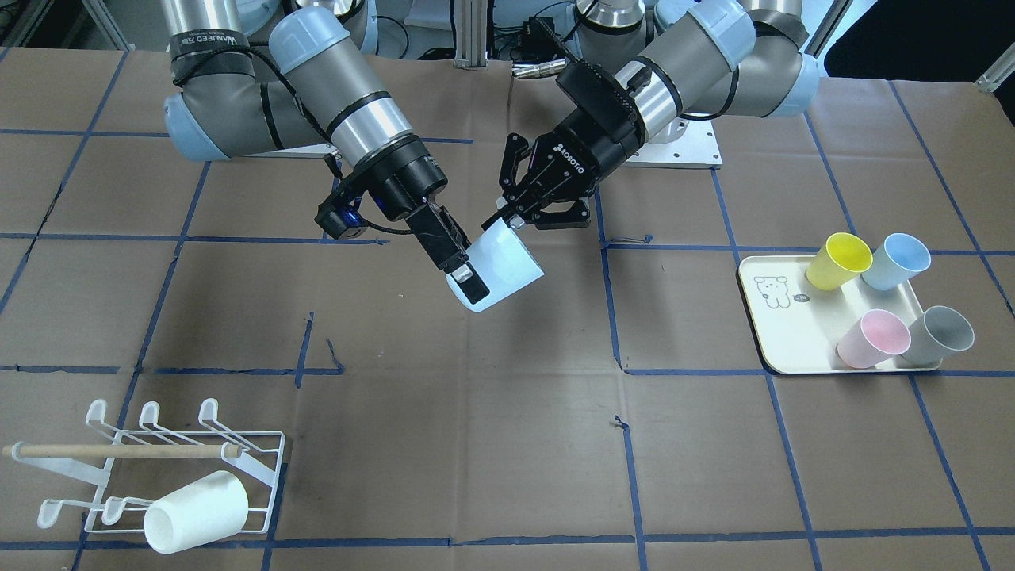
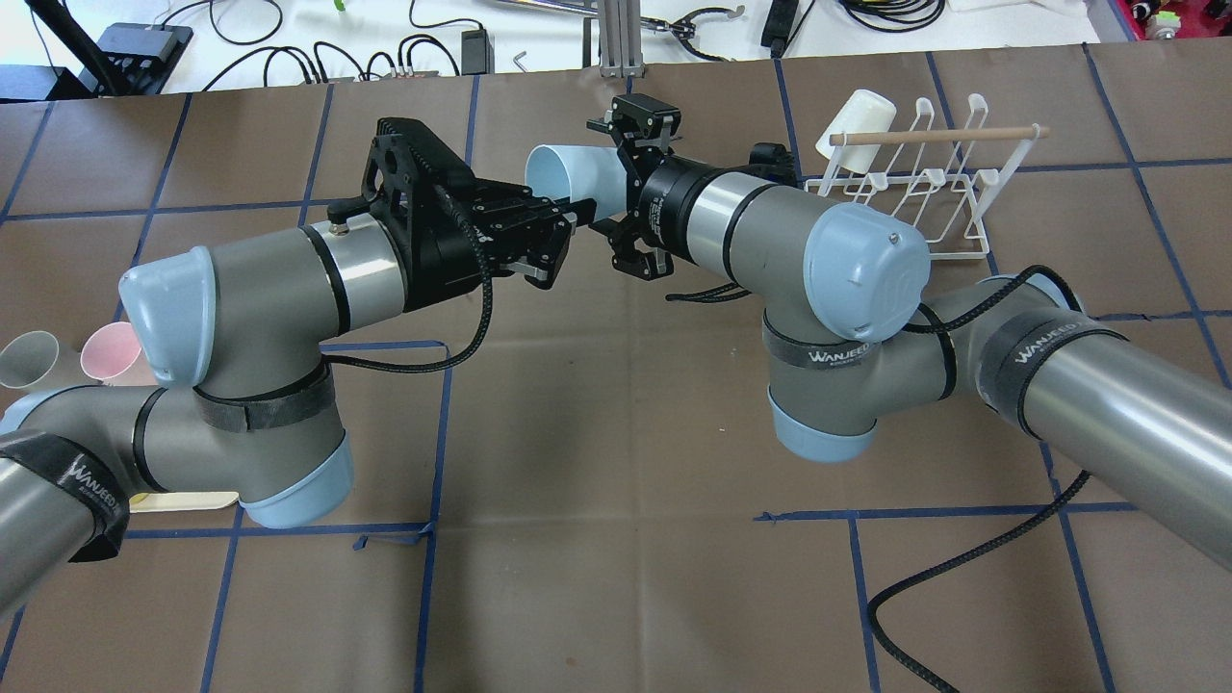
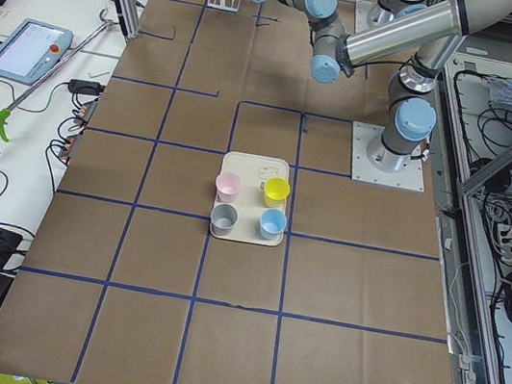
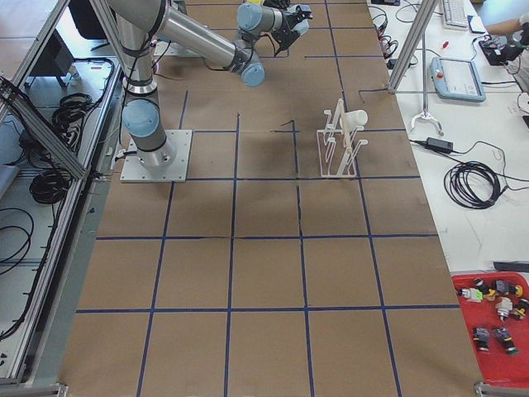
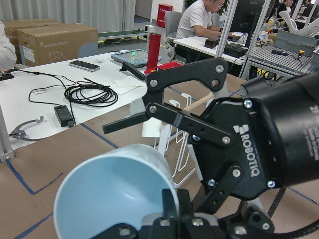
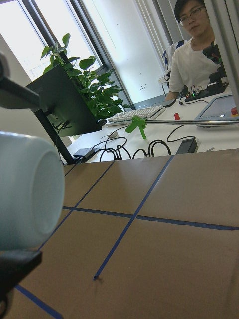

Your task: Transfer IKEA cup to right arm and place on rack

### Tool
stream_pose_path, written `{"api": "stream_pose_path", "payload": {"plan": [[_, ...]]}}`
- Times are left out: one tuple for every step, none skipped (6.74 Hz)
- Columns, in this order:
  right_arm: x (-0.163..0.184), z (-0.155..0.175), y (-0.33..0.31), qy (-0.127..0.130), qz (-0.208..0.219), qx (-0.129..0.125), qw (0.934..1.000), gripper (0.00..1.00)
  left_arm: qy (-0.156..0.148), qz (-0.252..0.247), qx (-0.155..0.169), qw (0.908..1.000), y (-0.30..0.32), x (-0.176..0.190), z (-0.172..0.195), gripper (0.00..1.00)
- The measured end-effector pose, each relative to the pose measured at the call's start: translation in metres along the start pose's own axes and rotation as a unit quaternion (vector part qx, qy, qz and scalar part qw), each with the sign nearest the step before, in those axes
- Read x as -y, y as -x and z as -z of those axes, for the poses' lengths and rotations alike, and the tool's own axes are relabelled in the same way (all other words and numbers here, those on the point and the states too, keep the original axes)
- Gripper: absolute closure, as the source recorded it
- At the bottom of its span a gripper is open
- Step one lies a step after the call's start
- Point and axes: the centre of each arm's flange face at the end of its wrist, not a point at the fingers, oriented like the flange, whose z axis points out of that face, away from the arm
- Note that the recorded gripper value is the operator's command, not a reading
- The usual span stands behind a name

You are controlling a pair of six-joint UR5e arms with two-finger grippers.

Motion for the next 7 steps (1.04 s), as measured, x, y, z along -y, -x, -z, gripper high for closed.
{"api": "stream_pose_path", "payload": {"plan": [[-0.0004,-0.0024,-0.0007,0.001,0.001,-0.001,1.0,0.44,0.0,0.0,0.0,1.0,-0.0002,0.0003,0.0002,0.99],[-0.0005,-0.0034,-0.0015,0.002,0.001,-0.002,1.0,0.59,0.0,0.0,0.001,1.0,-0.0002,0.0004,0.0004,0.99],[-0.0006,-0.0034,-0.0019,0.003,0.003,-0.002,1.0,0.7,-0.001,0.003,0.001,1.0,-0.0007,0.0012,0.001,0.98],[-0.001,-0.0031,-0.0019,0.004,0.004,-0.001,1.0,0.77,-0.001,0.009,0.001,1.0,-0.0008,0.0017,0.0013,0.95],[-0.0013,-0.0029,-0.0018,0.005,0.005,-0.001,1.0,0.81,-0.002,0.012,0.001,0.9999,-0.0008,0.0023,0.0016,0.71],[-0.0015,-0.0029,-0.0015,0.005,0.005,-0.001,1.0,0.83,-0.003,0.013,0.002,0.9999,-0.0006,0.0032,0.0017,0.25],[-0.0022,-0.0027,-0.0013,0.006,0.005,0.0,1.0,0.88,-0.004,0.014,0.003,0.9999,0.0,0.0047,0.002,0.09]]}}
